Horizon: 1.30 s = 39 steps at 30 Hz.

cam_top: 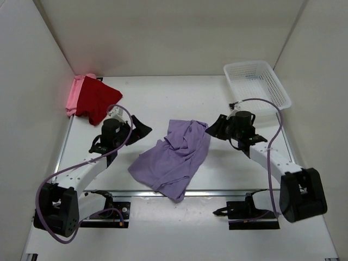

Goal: Fold and stack the t-shirts
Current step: Move the tshirt to the center of the board, then flatten out the tshirt

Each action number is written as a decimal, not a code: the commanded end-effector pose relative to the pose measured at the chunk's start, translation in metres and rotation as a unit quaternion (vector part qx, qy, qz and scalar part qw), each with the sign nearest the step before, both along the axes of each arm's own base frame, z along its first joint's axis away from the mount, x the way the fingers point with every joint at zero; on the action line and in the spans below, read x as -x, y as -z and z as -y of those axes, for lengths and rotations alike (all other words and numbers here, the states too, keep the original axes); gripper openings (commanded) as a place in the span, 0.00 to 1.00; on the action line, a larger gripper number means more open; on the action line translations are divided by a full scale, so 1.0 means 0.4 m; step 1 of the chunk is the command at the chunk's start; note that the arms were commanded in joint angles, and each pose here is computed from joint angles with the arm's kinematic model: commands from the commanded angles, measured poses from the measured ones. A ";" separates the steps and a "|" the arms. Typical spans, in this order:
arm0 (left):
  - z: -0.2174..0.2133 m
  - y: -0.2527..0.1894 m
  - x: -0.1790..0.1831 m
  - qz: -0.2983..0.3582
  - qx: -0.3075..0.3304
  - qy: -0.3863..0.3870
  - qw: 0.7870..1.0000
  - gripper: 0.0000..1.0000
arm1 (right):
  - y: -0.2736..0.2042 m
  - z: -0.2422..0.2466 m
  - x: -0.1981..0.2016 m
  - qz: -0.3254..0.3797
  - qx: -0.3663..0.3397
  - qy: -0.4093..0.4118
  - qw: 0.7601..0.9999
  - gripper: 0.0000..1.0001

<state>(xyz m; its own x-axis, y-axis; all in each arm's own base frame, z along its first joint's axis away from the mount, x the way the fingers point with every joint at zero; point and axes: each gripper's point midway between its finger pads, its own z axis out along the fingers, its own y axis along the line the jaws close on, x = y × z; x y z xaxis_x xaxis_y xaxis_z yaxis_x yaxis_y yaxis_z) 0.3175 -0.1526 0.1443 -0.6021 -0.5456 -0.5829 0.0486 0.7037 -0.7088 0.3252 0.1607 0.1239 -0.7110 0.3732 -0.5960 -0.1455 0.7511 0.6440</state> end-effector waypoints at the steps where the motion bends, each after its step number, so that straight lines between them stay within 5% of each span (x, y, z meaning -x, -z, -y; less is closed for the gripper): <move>1: -0.007 0.073 0.055 -0.028 -0.106 0.025 0.994 0.99 | -0.060 -0.073 0.050 0.085 0.087 -0.050 0.991 0.18; 4: -0.013 0.105 0.108 -0.035 -0.167 0.042 0.984 0.98 | 0.055 -0.116 0.181 0.030 0.154 -0.108 0.982 0.06; 7: -0.003 0.149 0.159 -0.055 -0.200 0.068 0.976 0.99 | 0.116 -0.178 0.293 -0.010 0.144 -0.189 0.971 0.16; 13: -0.023 0.243 0.212 -0.113 -0.236 0.093 0.961 0.99 | 0.150 -0.221 0.359 -0.045 0.133 -0.222 0.965 0.32; 21: -0.031 0.300 0.243 -0.133 -0.264 0.105 0.950 0.98 | 0.188 -0.242 0.434 -0.086 0.116 -0.253 0.957 0.36; 24: -0.031 0.322 0.257 -0.142 -0.263 0.106 0.948 0.82 | 0.198 -0.252 0.441 -0.098 0.106 -0.258 0.955 0.37; 28: -0.005 0.308 0.246 -0.127 -0.240 0.111 0.956 0.41 | 0.184 -0.265 0.444 -0.093 0.089 -0.271 0.954 0.38; 31: 0.006 0.295 0.236 -0.122 -0.231 0.113 0.959 0.31 | 0.171 -0.273 0.440 -0.087 0.084 -0.279 0.953 0.36; 33: 0.015 0.290 0.237 -0.122 -0.220 0.118 0.961 0.14 | 0.163 -0.278 0.442 -0.087 0.080 -0.284 0.952 0.35; 39: 0.022 0.291 0.239 -0.121 -0.210 0.121 0.963 0.04 | 0.158 -0.284 0.436 -0.089 0.067 -0.290 0.951 0.37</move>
<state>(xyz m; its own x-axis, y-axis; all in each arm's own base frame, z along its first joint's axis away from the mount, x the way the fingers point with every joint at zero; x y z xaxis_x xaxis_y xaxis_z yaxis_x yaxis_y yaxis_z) 0.2194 -0.1544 0.0226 -0.8345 -0.1039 -0.5411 0.1024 0.9357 -0.3376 0.1423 0.2627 0.0475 -0.8816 -0.1962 -0.4292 -0.4341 0.6942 0.5742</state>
